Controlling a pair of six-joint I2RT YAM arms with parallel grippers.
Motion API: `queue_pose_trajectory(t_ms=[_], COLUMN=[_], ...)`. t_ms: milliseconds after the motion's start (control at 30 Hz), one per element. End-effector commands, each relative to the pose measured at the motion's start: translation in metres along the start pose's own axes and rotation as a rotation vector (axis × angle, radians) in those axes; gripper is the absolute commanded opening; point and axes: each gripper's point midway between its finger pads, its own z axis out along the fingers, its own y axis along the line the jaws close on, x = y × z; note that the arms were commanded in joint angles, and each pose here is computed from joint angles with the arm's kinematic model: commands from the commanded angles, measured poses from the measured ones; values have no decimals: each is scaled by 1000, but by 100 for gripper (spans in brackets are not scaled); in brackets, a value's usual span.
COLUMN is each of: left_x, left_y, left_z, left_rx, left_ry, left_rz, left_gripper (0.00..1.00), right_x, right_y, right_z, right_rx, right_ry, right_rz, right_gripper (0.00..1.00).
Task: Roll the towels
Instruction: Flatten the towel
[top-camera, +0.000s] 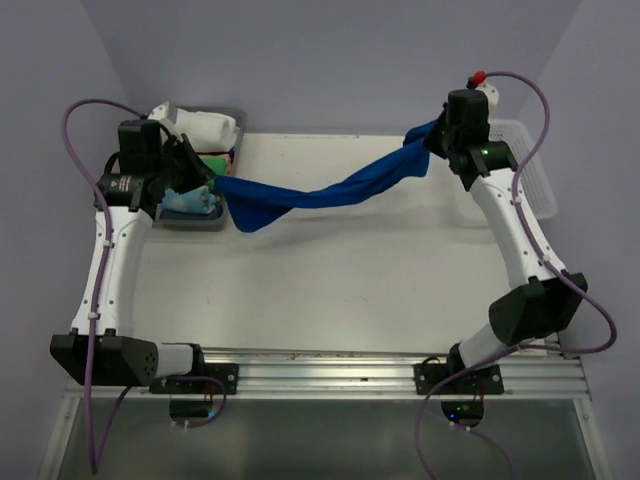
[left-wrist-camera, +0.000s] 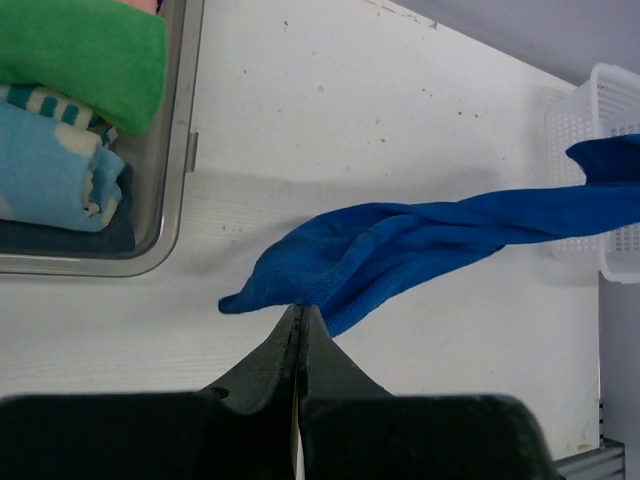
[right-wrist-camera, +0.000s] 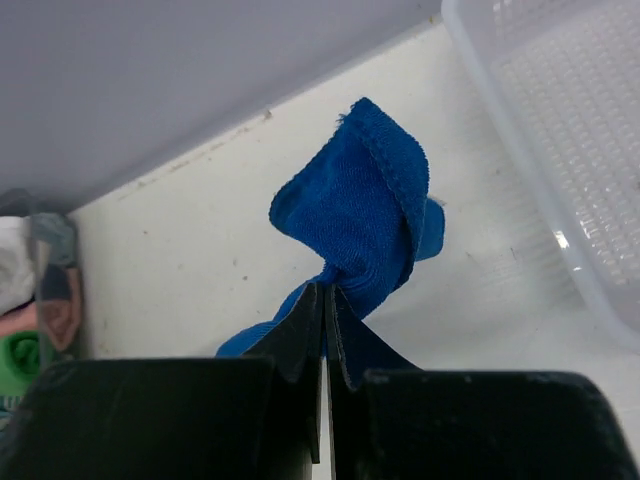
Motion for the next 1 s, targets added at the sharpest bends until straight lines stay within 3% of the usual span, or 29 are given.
queue_pose_trajectory(t_ms=[0,233,333,400,533,600,733,767,967], left_x=[-30,-56,-62,-58,-37,-29,-9,-6,9], left_y=[2,-3,-11,-13,-3,2,16,18,29], left_z=[-36,-76,-84,-78,-37,-20,5,7,12], left_rx=[-15,-14,14,37,73,85,73,70,40], left_ry=[-113,-239,-265,-244,-162,-126,-71,-61,-30], left_rz=[32,26,35,33,-5,-26,-48,-47,-56], left_gripper=[0,0,0,0,0,0,0,0,0], right_x=[-38,-57,-48,-39,-6,28,69,73,127], right_y=[-5,-23,-28,-31,-26,-34,-38,-38,-73], right_z=[-59,-154,-166,-156,-88,-28,1,0,-14], right_rx=[-27,-90,-95,-79,-41,54,75,62,94], right_ry=[-101,-181,-150,-123,-16,106,248,239,306], right_rz=[-17,-39,-50,-55,-90,-147,-152,-140,-98], right_gripper=[0,0,0,0,0,7,35,48,52])
